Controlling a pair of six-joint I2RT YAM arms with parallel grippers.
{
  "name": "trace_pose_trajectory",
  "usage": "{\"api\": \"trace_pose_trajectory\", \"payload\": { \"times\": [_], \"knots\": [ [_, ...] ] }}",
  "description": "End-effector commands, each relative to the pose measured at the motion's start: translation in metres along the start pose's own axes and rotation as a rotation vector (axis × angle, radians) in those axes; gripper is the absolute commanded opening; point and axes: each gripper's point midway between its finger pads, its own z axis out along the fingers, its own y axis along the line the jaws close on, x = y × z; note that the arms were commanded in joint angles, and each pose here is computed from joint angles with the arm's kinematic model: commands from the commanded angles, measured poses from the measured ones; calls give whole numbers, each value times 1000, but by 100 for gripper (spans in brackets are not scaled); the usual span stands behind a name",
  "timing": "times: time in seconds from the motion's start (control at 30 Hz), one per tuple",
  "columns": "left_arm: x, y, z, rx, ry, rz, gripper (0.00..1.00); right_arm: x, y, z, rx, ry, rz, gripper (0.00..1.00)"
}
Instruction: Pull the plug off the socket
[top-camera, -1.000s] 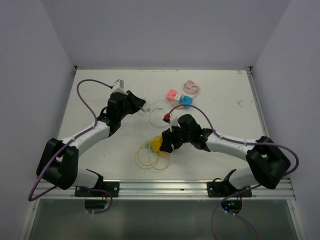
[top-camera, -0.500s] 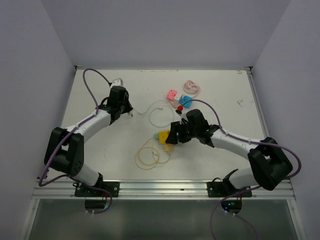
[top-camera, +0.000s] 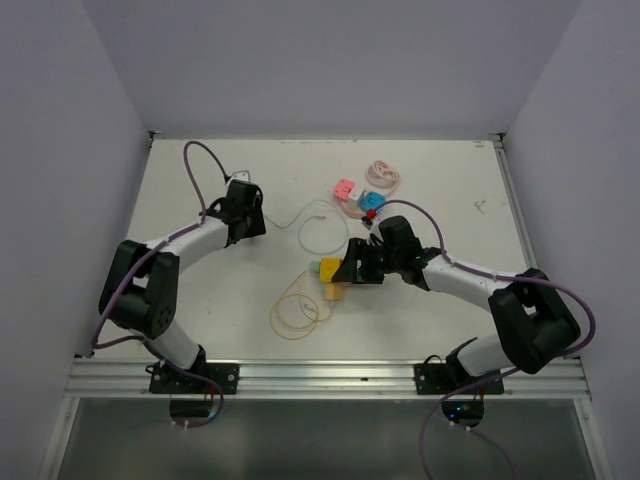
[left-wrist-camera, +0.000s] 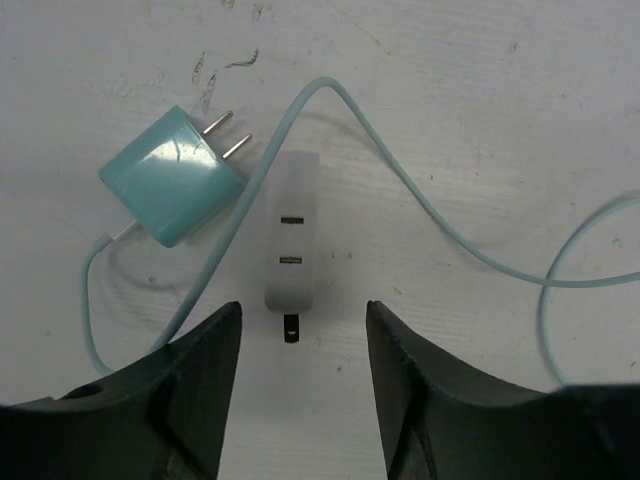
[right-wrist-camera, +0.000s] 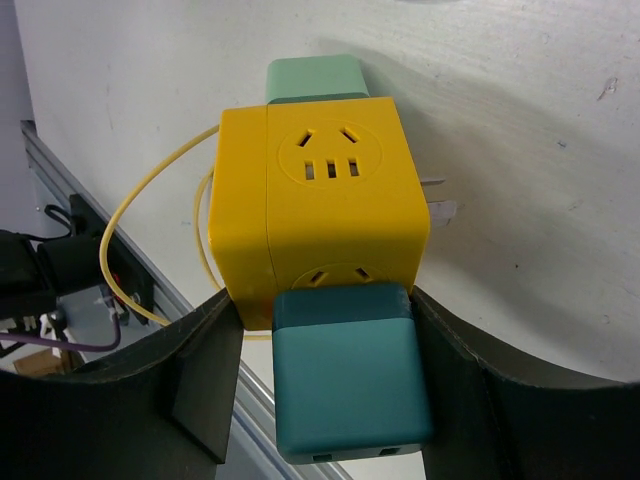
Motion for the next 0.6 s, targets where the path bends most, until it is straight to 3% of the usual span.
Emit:
{"api": "trace_pose_trajectory", "payload": {
  "times": [0.0,0.13,0.23,0.33,0.37,0.47,0.57],
  "knots": [
    [-18,-5,-7,21,-33,6,58,10,-10,4,18,33,82,0],
    [-25,-10,-24,70,-49,1,72,10,-22,9,40,19,153,2],
    [-31,-15,-43,122,-65,1,83,11,-32,10,64,14,185,12],
    [-38,-22,-67,196,-97,11,89,13,-38,11,87,14,188,28],
    [-39,-23,-73,215,-106,17,90,14,-39,10,91,17,185,39],
    [-47,-25,-98,270,-162,38,92,13,-40,8,102,21,160,57],
    [-56,-21,-122,296,-235,59,95,13,-44,2,140,23,134,71]
  ]
}}
